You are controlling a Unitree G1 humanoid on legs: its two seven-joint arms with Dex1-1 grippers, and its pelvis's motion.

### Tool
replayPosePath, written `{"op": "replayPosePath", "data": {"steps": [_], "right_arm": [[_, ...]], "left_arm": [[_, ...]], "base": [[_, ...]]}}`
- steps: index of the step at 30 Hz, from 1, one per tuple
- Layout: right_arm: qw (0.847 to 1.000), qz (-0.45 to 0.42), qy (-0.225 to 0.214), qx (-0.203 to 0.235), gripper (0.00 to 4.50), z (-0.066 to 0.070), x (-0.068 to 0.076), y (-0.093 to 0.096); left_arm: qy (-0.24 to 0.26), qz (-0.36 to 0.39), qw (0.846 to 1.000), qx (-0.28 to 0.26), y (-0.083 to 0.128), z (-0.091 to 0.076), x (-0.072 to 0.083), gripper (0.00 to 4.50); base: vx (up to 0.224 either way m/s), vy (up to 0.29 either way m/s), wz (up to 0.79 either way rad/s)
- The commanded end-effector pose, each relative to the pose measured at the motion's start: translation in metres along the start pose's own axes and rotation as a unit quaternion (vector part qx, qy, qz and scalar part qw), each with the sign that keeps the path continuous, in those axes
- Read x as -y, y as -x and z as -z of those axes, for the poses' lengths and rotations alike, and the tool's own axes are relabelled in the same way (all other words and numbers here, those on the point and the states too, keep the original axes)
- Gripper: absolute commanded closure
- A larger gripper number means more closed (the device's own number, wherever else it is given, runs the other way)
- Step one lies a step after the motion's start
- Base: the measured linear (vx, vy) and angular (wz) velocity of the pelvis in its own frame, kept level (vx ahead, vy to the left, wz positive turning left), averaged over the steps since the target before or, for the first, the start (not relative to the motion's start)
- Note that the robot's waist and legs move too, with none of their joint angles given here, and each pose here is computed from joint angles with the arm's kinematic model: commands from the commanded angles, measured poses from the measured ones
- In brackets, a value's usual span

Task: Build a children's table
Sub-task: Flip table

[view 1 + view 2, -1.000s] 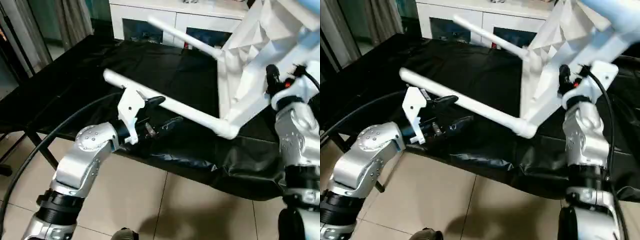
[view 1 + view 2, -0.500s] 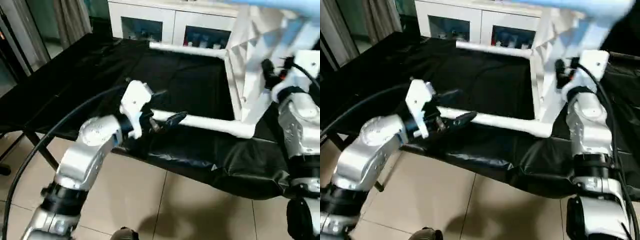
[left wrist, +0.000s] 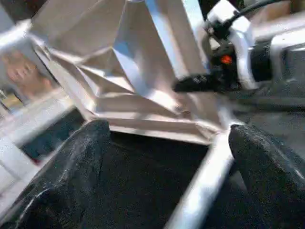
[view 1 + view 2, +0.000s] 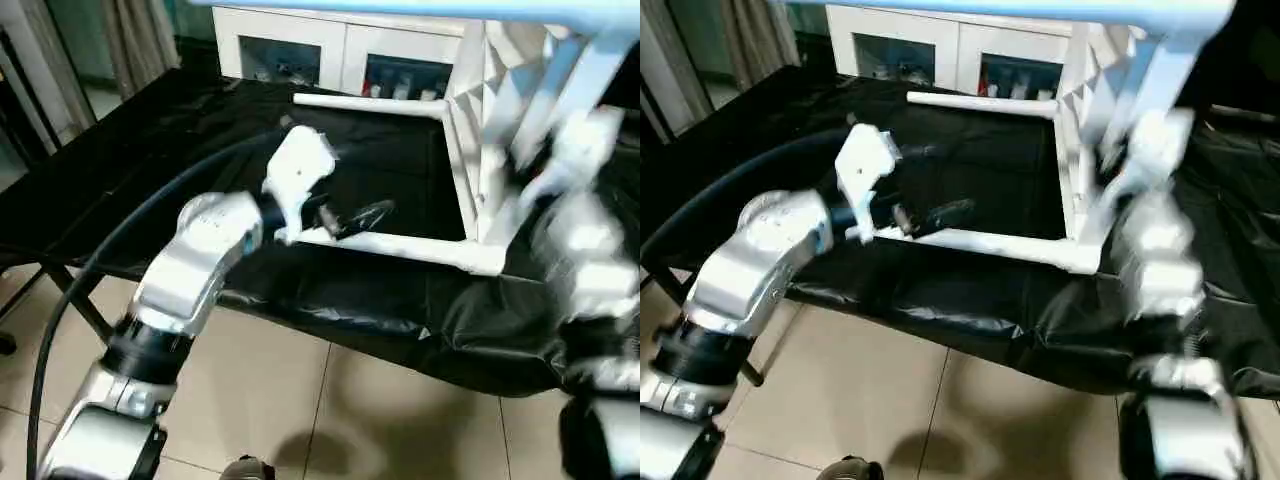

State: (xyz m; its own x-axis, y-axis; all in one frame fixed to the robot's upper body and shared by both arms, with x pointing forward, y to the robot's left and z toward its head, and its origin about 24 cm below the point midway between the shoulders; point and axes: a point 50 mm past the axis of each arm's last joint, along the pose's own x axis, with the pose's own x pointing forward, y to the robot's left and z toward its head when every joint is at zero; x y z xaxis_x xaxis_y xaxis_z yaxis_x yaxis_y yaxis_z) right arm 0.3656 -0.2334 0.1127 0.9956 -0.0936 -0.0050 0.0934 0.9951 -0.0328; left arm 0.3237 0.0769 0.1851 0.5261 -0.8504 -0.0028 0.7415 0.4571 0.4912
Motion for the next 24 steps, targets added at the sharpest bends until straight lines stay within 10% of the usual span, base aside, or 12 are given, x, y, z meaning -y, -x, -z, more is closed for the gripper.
{"op": "replayPosePath", "data": {"steps": [1, 14, 16, 24], "right_arm": [[1.0, 0.015, 0.008, -0.001, 1.25, 0.006, 0.0, 0.0], [0.999, -0.001, -0.001, -0.035, 1.25, 0.032, -0.01, -0.002], [0.999, 0.0, -0.007, -0.038, 1.25, 0.033, -0.011, -0.004], [1.0, -0.006, -0.008, -0.03, 2.04, 0.031, -0.014, -0.008]], "left_arm": [[-0.094, -0.016, 0.995, 0.017, -0.005, -0.014, -0.004, 0.0], [-0.287, -0.101, 0.944, 0.128, -0.003, -0.051, -0.011, 0.0], [-0.35, -0.179, 0.91, 0.131, 0.001, -0.058, -0.024, 0.0], [-0.398, -0.305, 0.859, 0.105, 0.005, -0.07, -0.066, 0.0]], "base": [[0.0, 0.0, 0.0], [0.0, 0.0, 0.0], [0.0, 0.0, 0.0], [0.0, 0.0, 0.0]]}}
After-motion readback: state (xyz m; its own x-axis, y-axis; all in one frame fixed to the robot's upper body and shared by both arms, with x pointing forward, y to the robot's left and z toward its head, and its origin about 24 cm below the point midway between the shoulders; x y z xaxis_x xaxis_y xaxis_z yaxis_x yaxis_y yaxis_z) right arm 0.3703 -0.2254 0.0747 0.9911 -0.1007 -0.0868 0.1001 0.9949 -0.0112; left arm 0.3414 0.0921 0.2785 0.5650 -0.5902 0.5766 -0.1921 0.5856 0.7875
